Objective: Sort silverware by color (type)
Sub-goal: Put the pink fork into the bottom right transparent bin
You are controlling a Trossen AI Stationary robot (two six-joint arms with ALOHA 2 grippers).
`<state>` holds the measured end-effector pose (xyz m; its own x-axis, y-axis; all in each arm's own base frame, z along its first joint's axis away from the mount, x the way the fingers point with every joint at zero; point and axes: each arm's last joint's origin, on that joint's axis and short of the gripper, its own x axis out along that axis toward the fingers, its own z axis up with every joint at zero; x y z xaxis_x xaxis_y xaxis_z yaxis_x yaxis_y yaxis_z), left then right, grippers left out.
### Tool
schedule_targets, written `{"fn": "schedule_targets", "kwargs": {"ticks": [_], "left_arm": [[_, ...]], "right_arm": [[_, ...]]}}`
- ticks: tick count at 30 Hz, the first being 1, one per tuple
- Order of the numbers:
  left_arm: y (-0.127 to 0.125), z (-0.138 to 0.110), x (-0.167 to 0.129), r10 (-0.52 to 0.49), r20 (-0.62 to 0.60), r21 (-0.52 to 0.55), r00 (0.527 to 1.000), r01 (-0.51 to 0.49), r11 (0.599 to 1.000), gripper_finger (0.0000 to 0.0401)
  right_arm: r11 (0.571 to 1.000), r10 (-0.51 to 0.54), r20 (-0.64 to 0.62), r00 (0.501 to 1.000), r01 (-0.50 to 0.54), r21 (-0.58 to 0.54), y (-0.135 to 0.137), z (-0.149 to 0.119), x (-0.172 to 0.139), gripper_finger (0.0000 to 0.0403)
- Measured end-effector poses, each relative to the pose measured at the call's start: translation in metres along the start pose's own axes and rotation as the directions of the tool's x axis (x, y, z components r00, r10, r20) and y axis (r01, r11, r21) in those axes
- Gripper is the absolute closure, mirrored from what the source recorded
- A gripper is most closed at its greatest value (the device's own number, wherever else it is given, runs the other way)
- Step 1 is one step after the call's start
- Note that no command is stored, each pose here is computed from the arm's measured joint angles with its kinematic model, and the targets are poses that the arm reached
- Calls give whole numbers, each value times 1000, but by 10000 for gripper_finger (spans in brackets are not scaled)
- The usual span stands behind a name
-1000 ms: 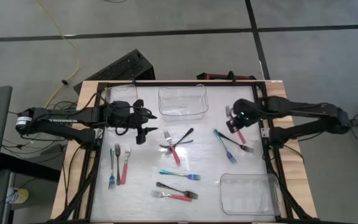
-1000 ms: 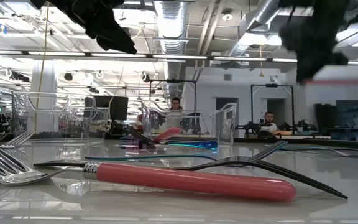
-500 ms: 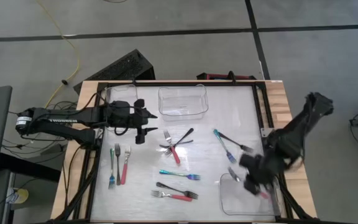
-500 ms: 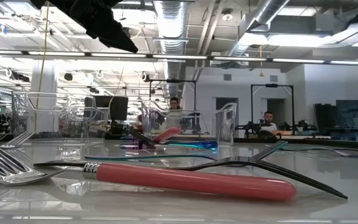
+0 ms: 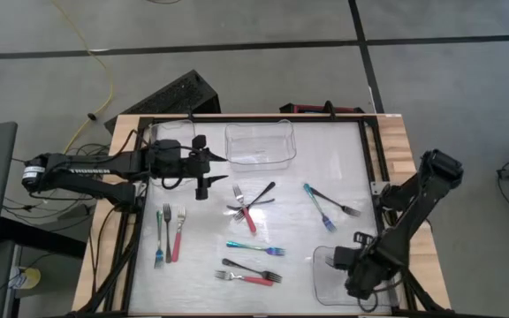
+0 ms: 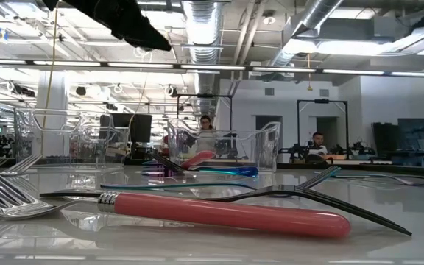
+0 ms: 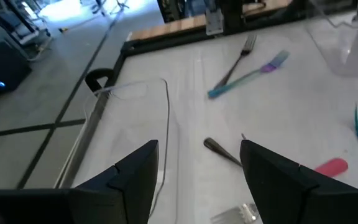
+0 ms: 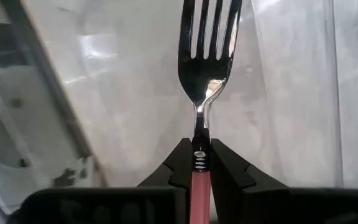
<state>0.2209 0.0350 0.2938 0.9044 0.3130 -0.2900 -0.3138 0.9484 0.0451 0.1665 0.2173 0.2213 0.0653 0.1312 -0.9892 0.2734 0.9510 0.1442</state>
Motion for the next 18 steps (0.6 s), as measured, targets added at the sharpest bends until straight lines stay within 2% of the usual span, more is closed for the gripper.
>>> {"fn": "schedule_targets", "kwargs": {"ticks": [9,13,18], "left_arm": [[0,0,0,-2,5,-11,1000,2,1000,188],[0,0,0,-4,4,-32,1000,4,999,188],[-1,0,0,-30,4,-37,1000,30,999,188]], "right_arm": [[993,-36,-83,996,26,-117,10,4,28,335],[991,-64,-107,992,50,-126,11,3,37,305],[992,-47,-131,990,31,-119,12,3,37,252]]}}
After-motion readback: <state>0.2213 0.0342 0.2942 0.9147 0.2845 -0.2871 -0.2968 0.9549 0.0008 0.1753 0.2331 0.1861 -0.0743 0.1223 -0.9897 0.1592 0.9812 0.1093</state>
